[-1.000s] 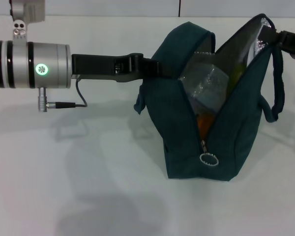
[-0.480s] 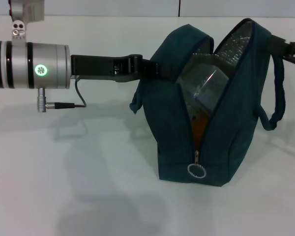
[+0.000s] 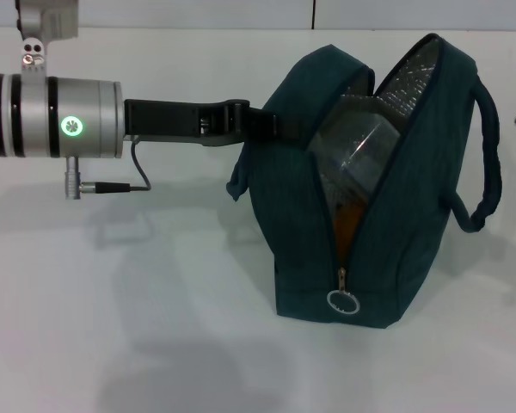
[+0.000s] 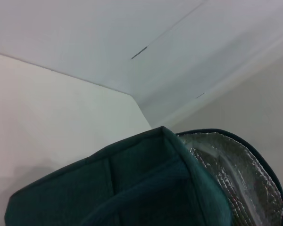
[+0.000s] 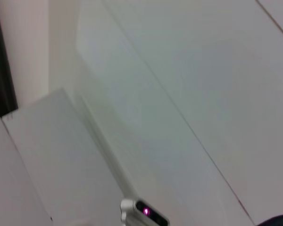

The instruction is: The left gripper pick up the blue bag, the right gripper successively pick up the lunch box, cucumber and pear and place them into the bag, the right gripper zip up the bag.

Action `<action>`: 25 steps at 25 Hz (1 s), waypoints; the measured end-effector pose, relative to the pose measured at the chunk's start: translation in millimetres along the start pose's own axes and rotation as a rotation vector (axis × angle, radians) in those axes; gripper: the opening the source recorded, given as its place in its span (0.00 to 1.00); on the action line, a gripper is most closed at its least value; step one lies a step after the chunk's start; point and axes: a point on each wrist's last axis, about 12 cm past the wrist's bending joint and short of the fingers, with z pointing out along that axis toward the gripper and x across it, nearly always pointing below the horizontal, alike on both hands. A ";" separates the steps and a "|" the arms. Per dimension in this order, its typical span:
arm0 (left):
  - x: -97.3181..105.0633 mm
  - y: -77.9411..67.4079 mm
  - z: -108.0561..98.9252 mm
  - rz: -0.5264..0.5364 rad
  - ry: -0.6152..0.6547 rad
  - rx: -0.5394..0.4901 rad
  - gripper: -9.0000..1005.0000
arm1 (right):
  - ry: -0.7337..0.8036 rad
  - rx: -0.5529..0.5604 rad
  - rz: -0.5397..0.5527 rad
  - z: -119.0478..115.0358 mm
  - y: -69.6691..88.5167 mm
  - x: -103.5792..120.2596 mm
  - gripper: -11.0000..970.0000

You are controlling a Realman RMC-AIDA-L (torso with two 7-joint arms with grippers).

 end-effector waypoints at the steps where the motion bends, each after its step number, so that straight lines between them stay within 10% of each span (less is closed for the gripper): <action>1: 0.2 0.0 0.2 0.003 0.002 0.000 0.12 | 0.012 0.003 -0.038 -3.5 3.3 5.6 0.73; 12: 0.2 -1.3 3.8 0.031 0.020 0.001 0.12 | 0.090 -0.090 -0.327 -8.0 41.0 66.7 0.80; 25: 0.8 -1.4 4.9 0.033 0.020 0.002 0.12 | 0.237 -0.071 -0.239 11.1 33.1 109.5 0.79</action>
